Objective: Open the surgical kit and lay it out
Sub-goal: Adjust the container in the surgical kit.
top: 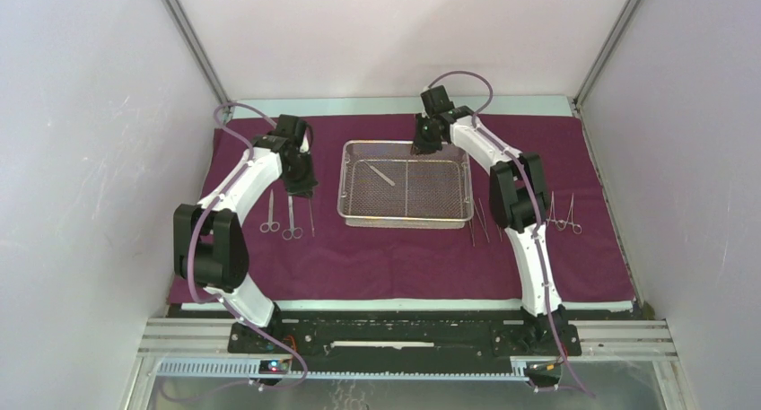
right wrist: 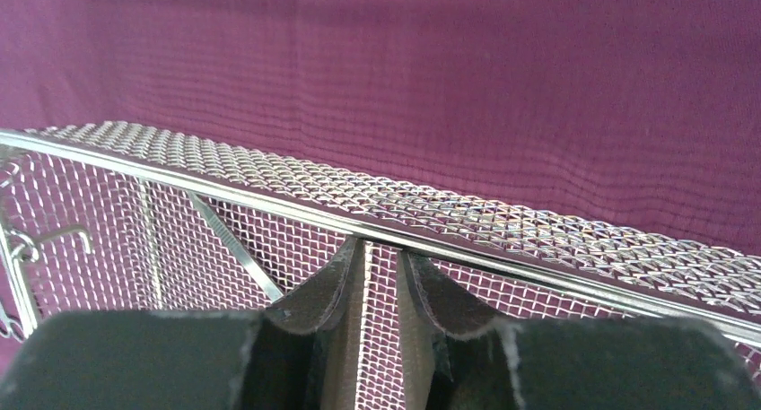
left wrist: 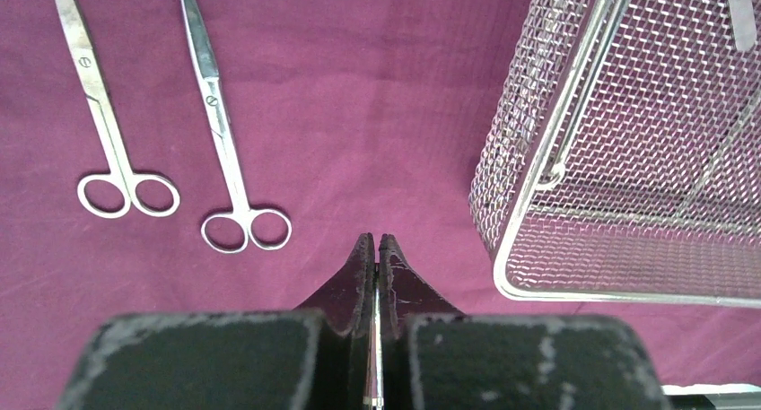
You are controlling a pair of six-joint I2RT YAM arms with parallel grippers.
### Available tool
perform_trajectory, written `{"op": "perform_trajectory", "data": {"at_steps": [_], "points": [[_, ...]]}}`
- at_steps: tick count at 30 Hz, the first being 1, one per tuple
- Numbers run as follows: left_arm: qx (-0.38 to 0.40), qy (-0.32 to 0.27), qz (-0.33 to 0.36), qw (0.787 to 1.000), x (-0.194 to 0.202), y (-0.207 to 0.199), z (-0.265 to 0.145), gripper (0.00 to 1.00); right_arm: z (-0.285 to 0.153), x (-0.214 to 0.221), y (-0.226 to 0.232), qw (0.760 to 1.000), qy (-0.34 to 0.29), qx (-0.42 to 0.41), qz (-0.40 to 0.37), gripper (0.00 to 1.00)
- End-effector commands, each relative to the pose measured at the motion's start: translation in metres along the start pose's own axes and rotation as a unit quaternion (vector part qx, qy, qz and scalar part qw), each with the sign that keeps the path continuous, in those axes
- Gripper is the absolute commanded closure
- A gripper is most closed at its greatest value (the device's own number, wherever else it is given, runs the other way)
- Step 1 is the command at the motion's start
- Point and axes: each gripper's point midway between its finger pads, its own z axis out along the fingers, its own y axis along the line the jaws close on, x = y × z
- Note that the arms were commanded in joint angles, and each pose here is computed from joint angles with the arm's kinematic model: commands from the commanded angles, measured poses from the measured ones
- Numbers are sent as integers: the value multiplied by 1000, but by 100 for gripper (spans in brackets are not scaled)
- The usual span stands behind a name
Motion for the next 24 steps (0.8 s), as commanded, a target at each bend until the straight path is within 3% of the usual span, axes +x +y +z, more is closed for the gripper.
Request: {"op": "perform_trajectory", "data": {"at_steps": [1, 16, 24], "points": [[30, -24, 14, 999, -16, -14, -12, 100, 5, -26, 4, 1000, -15, -23, 12, 73], [68, 23, -14, 997, 11, -32, 18, 100, 34, -79, 21, 985, -54, -131, 102, 69], [77, 50, -20, 996, 54, -45, 42, 100, 2, -92, 61, 975, -67, -193, 88, 68]]}}
